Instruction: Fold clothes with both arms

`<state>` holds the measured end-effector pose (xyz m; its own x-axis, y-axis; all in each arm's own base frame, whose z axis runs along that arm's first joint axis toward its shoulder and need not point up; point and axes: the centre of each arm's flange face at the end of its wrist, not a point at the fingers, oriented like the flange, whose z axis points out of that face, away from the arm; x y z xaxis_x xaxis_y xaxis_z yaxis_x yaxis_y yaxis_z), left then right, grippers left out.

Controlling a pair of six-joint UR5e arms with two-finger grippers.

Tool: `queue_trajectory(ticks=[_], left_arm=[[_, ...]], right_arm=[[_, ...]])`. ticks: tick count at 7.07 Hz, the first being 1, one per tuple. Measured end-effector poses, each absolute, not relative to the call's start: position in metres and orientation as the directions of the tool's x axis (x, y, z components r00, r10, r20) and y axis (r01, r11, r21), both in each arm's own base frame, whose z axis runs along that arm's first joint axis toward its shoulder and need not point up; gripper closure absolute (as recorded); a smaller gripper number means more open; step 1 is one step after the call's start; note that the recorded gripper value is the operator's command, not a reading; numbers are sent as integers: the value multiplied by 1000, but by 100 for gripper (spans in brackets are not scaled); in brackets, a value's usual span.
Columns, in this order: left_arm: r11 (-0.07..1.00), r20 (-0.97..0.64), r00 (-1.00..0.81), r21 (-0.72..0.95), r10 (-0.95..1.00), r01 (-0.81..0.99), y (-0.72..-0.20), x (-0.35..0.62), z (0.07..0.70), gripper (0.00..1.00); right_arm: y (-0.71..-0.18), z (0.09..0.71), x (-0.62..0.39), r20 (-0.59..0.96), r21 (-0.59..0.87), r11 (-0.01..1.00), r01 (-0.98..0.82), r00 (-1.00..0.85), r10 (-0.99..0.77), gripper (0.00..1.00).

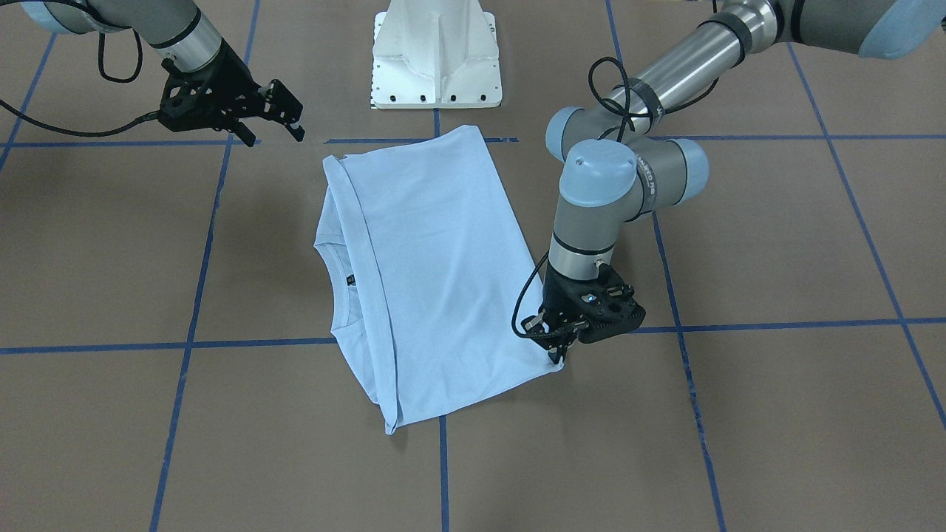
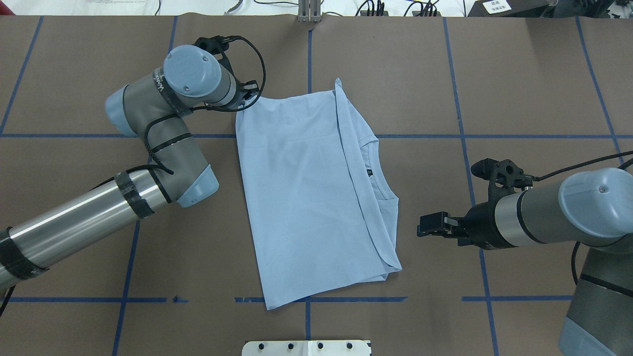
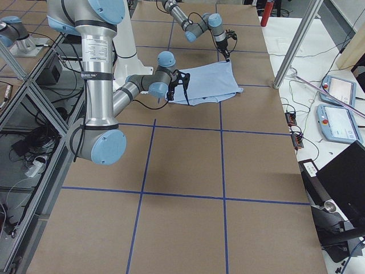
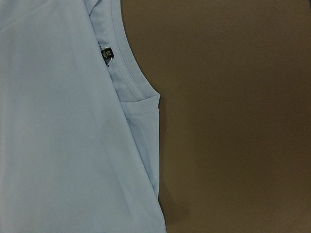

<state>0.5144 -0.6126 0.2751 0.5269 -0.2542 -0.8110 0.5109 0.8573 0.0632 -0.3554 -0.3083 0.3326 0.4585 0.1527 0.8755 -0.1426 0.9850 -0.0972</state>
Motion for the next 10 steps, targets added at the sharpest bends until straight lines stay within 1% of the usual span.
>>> queue_trajectory(ticks=[3, 4, 5, 8, 9, 10], left_arm=[[838, -847, 504, 146, -170, 527, -651, 547, 285, 100], [835, -850, 504, 161, -154, 527, -655, 550, 287, 54], [833, -852, 502, 168, -146, 527, -657, 552, 290, 1], [819, -858, 493, 178, -142, 545, -664, 542, 285, 0], [836, -865, 483, 159, -139, 526, -663, 532, 280, 0], [861, -869, 475, 131, -138, 491, -651, 516, 277, 0]], right_arm=[[-312, 335, -357, 873, -91, 983, -160, 463, 156, 0], [-313, 333, -358, 874, -89, 983, -161, 461, 154, 0], [-313, 333, -358, 874, -86, 983, -165, 460, 154, 0], [-319, 339, -367, 864, -64, 979, -193, 480, 151, 0], [-324, 341, -376, 861, -50, 979, -198, 487, 143, 0], [-328, 341, -387, 858, -28, 981, -192, 499, 122, 0]])
